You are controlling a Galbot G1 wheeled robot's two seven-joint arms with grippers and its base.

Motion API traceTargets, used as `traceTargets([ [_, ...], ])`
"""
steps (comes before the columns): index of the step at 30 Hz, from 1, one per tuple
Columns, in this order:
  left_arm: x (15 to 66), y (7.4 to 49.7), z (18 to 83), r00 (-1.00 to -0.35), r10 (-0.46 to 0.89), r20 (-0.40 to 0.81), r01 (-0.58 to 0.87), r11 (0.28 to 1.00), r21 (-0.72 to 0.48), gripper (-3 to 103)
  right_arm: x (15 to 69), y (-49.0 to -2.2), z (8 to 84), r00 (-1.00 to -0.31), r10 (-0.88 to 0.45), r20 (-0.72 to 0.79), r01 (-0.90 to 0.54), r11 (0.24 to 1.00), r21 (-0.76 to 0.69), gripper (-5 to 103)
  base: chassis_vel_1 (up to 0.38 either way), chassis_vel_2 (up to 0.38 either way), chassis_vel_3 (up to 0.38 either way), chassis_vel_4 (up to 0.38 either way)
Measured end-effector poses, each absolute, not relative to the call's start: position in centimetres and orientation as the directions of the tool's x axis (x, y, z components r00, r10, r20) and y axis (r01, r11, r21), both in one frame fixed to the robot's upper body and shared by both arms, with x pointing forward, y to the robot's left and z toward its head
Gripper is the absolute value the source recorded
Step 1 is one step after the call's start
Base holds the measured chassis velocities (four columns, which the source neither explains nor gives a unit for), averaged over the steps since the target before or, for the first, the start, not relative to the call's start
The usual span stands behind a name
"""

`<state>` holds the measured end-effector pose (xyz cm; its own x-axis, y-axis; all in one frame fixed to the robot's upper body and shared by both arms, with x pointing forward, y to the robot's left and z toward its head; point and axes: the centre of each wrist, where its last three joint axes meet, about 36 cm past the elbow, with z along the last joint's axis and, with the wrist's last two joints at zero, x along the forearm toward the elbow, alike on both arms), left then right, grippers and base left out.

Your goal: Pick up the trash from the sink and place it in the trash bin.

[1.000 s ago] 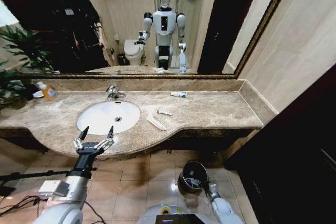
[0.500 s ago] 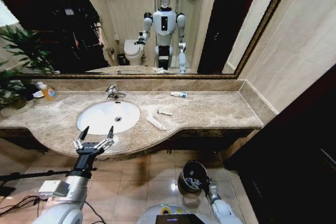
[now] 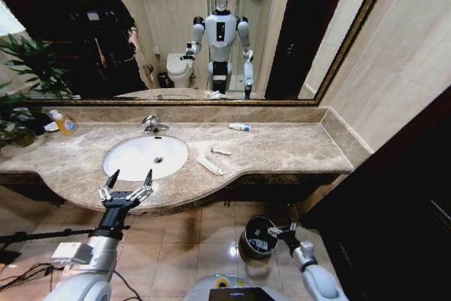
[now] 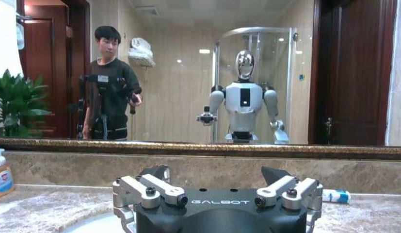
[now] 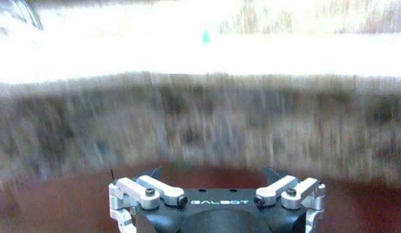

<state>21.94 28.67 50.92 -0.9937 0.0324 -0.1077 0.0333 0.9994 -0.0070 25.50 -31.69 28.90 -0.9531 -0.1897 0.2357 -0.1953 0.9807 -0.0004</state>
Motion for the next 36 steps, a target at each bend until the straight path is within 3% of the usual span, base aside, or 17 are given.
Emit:
traceTargets([
  [7,21.9,28.7,50.9,-0.994,0.032,-0.108,0.033,0.999,-0.007,100,29.8,-29.3,38.7,-0.970,-0.233,0.064,-0.235,0.972,-0.025,100,0.000,0.000,0.000,0.000],
  [16,21.9,28.7,50.9,-0.994,0.032,-0.108,0.033,0.999,-0.007,100,35.6,-27.1,46.0,-0.935,-0.353,0.036,-0.353,0.935,-0.012,100,0.000,0.000,0.000,0.000],
  [18,21.9,28.7,50.9,-0.994,0.032,-0.108,0.033,0.999,-0.007,100,36.1,-27.1,46.1,-0.931,-0.362,0.038,-0.363,0.932,-0.016,100,0.000,0.000,0.000,0.000],
  [22,21.9,28.7,50.9,-0.994,0.032,-0.108,0.033,0.999,-0.007,100,43.0,-27.1,46.9,-0.893,-0.447,0.057,-0.450,0.891,-0.058,100,0.000,0.000,0.000,0.000],
  [36,21.9,28.7,50.9,-0.994,0.032,-0.108,0.033,0.999,-0.007,100,59.3,-26.2,46.9,-0.807,-0.565,0.173,-0.583,0.809,-0.073,100,0.000,0.000,0.000,0.000],
])
